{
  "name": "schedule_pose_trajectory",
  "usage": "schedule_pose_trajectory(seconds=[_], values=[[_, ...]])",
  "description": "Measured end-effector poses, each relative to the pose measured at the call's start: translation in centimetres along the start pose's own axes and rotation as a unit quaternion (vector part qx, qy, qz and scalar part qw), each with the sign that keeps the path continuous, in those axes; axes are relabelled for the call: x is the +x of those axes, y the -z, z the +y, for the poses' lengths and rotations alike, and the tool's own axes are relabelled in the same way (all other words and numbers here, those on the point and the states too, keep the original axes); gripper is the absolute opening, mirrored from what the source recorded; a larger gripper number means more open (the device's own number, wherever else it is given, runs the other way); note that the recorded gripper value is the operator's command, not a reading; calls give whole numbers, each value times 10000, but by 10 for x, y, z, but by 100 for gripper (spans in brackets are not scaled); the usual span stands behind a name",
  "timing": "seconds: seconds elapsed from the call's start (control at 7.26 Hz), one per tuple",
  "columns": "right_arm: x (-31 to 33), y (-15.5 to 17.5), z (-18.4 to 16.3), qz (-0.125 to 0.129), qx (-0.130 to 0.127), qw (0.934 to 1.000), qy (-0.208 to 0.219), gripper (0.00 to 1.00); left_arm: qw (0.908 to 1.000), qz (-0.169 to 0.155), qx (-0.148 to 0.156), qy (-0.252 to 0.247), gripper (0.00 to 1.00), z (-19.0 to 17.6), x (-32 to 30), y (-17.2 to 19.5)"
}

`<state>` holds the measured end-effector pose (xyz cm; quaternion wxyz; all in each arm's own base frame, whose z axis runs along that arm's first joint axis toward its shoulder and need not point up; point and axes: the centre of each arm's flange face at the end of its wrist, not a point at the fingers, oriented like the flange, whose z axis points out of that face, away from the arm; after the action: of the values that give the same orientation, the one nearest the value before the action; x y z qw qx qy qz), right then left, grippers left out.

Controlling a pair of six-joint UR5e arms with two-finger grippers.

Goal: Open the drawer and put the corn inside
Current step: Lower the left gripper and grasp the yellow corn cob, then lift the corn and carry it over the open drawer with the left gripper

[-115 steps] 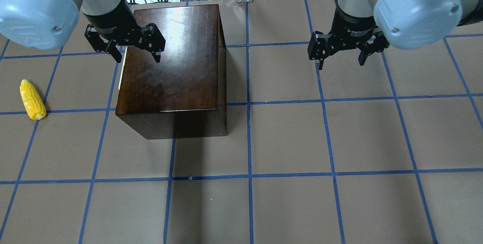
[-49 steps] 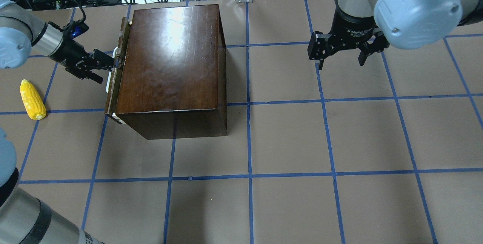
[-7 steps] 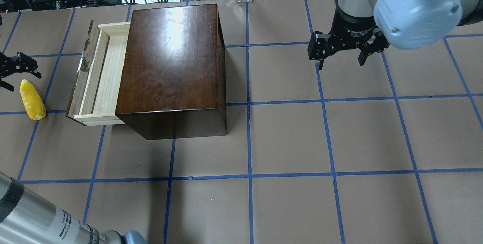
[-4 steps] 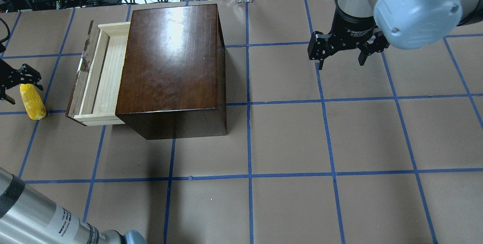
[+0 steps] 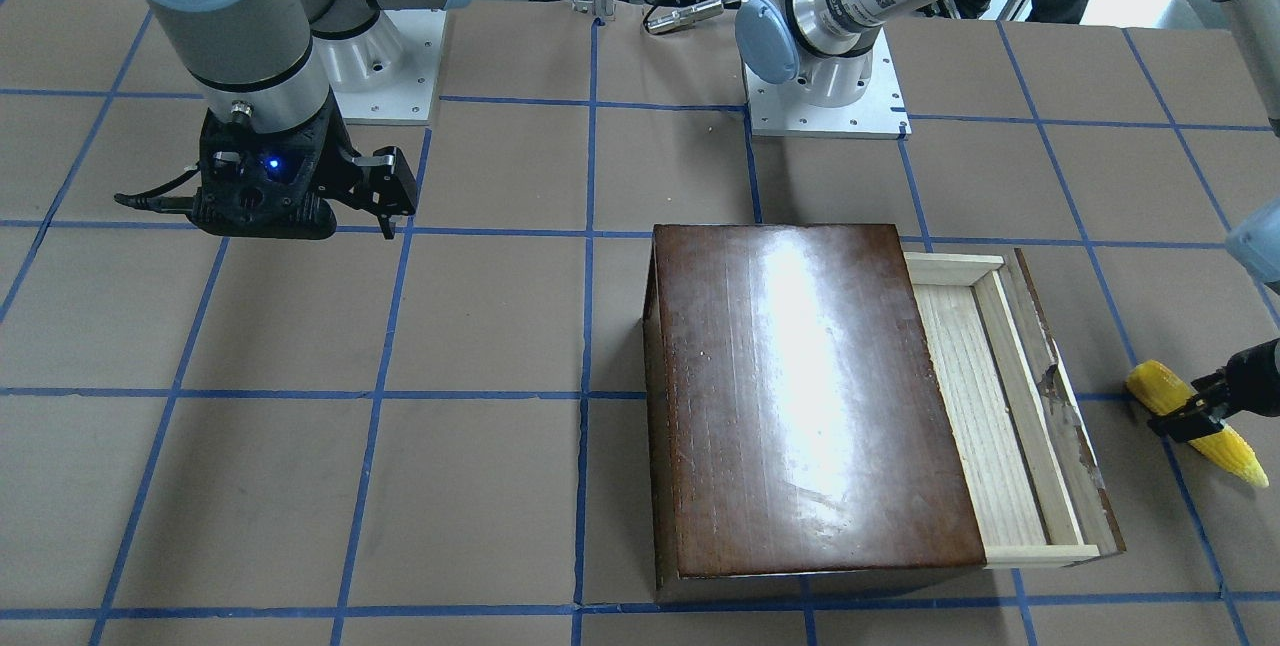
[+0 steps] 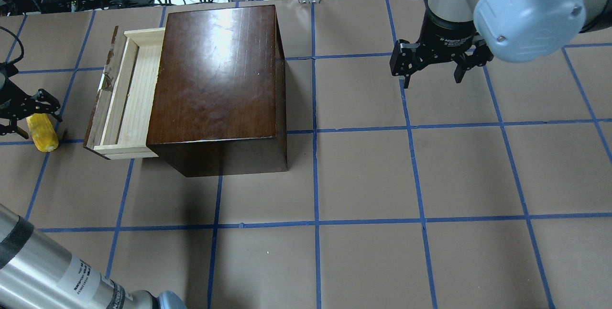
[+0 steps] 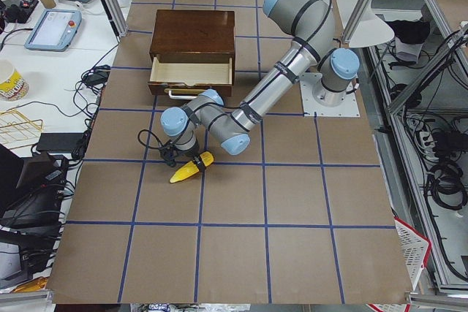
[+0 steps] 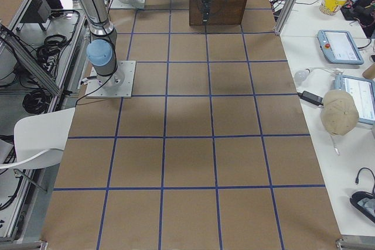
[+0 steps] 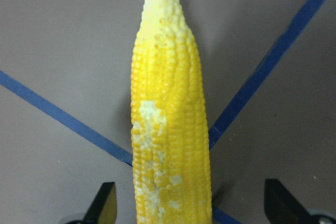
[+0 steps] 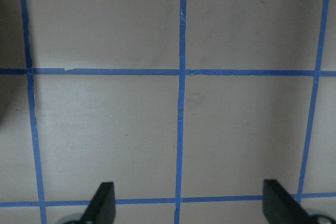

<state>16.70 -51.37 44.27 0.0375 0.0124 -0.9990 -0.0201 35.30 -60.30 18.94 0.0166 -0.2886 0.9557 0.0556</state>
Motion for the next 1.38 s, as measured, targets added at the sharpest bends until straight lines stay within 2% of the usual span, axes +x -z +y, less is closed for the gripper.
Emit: schedule_pose_trajectory(seconds=[0.14,0.55,0.83,1.1,1.38], values=[[0,0,0,0,-1,10000,0,100,10000,2,-12,-74,0,0,0,-2],[0,0,0,0,1,10000,0,100,9998,5,18,-176,0,-1,0,4],[0,0,0,0,6,10000,0,100,9992,-11,165,-353,0,4,11,30],[0,0,0,0,3,10000,0,100,9959,-35,389,-819,0,12,27,74],[0,0,0,0,2,10000,0,100,9857,-97,601,-1570,0,27,54,135]])
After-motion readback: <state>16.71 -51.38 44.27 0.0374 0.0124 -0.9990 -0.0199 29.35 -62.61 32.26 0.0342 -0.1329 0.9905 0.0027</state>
